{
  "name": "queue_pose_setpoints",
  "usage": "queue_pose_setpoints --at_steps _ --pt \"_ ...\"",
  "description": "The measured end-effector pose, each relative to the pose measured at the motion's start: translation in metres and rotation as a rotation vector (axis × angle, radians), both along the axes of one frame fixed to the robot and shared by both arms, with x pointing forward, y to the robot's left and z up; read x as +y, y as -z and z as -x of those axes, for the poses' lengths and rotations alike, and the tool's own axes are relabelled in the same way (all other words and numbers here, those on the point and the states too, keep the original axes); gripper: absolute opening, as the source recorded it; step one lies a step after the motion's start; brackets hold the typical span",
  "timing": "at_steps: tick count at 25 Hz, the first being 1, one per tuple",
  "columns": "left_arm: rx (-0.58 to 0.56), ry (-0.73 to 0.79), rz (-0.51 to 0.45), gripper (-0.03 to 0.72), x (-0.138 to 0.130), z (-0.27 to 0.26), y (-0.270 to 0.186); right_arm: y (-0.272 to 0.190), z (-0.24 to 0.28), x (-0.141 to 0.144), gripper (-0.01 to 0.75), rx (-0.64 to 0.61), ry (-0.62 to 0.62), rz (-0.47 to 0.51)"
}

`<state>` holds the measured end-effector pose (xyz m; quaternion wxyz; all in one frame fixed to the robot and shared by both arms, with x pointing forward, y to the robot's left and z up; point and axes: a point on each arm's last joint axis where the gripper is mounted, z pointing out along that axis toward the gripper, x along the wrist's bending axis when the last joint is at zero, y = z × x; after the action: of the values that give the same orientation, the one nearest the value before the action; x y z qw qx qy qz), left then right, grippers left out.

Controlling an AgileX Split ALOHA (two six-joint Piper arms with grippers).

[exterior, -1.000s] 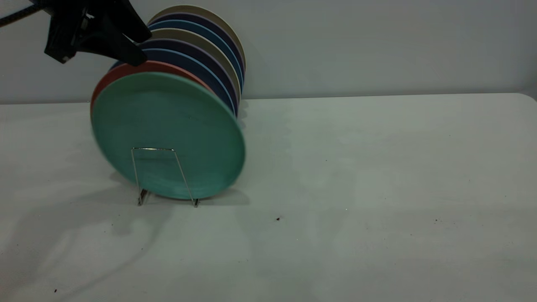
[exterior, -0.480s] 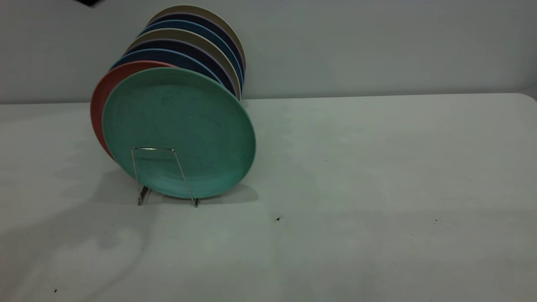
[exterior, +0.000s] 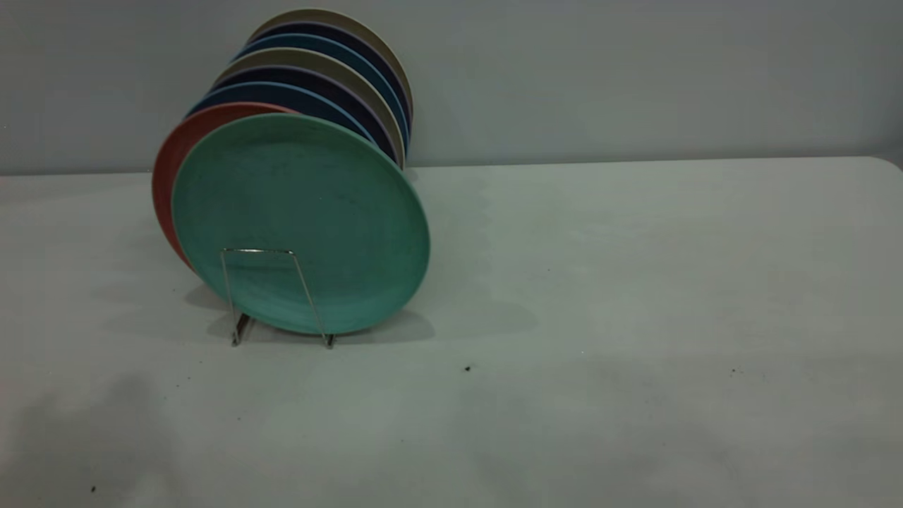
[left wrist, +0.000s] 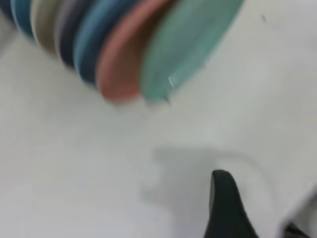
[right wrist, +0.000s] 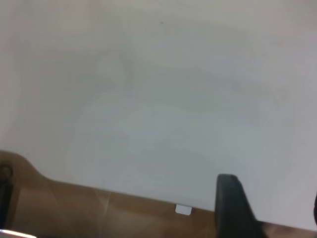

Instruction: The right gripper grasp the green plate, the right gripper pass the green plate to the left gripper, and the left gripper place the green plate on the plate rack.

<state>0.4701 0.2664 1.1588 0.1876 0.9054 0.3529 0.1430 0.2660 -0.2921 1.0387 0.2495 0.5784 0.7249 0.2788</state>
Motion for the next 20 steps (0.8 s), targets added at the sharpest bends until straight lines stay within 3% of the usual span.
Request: queue_pose_setpoints --at_steps 6,14,20 --pt "-0.053 -0.244 0.009 0.479 0.015 0.075 0.0 0.0 0.0 0.0 0.407 -0.001 -0.03 0.0" --pt "-0.073 -0.573 0.164 0.478 0.025 0.175 0.074 0.0 0.0 -0.003 0.407 -0.003 0.002 0.016" --pt "-0.182 -0.639 0.215 0.478 0.031 0.21 0.104 0.0 0.0 -0.003 0.406 -0.003 0.003 0.015"
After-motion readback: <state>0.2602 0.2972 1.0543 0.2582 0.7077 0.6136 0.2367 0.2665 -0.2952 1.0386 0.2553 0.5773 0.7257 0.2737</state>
